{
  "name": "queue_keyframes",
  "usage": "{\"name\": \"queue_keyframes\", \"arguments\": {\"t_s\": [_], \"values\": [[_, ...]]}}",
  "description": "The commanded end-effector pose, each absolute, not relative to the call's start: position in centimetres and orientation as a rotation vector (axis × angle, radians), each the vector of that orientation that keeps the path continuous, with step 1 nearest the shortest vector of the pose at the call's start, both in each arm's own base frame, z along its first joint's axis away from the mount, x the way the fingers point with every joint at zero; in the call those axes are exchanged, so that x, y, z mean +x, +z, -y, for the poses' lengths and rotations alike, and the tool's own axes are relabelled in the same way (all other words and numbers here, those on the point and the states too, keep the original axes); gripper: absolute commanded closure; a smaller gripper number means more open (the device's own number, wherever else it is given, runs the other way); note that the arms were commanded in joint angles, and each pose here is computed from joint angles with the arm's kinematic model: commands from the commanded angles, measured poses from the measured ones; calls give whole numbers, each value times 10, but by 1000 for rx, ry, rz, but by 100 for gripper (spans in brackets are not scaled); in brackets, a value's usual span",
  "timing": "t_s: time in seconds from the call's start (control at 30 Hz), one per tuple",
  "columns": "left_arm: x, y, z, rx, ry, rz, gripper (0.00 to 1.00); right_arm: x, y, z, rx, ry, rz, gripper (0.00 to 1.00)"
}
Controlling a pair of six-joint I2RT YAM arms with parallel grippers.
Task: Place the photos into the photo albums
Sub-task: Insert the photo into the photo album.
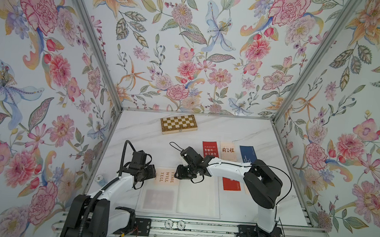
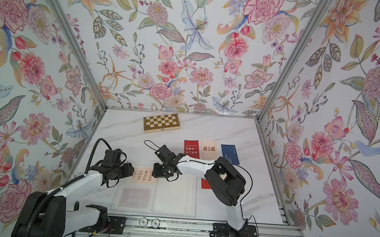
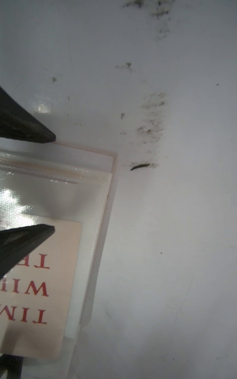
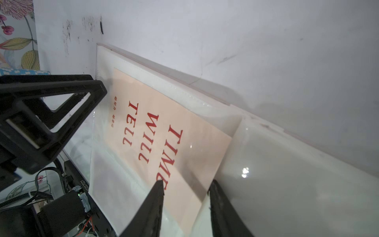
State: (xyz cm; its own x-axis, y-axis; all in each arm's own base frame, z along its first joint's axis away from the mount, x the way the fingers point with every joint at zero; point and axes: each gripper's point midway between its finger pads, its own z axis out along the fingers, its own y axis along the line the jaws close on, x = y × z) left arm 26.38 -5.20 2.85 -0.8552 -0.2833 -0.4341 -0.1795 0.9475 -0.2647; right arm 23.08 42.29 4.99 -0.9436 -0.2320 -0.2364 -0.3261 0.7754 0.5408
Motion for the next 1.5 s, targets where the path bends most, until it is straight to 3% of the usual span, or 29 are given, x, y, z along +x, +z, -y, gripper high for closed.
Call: {"name": "queue_keyframes", "arguments": {"t_s": [0.0,0.6,1.0,1.27,1.47], "values": [[260,23,53,-314,-310,-2644,38,235,55,-441,-444,965,-2782,61],[267,31,52,-302,-296,-2629,38,217,49,-449,-440,1093,-2790,61],[287,73,50,-252,-248,-2550,38,240,72,-410,-396,1006,-2723,58],[314,100,98,-93,-307,-2499,41,278,80,-356,-268,919,-2689,58],[341,117,160,51,-390,-2464,49,315,90,-303,-153,805,-2647,59]]}}
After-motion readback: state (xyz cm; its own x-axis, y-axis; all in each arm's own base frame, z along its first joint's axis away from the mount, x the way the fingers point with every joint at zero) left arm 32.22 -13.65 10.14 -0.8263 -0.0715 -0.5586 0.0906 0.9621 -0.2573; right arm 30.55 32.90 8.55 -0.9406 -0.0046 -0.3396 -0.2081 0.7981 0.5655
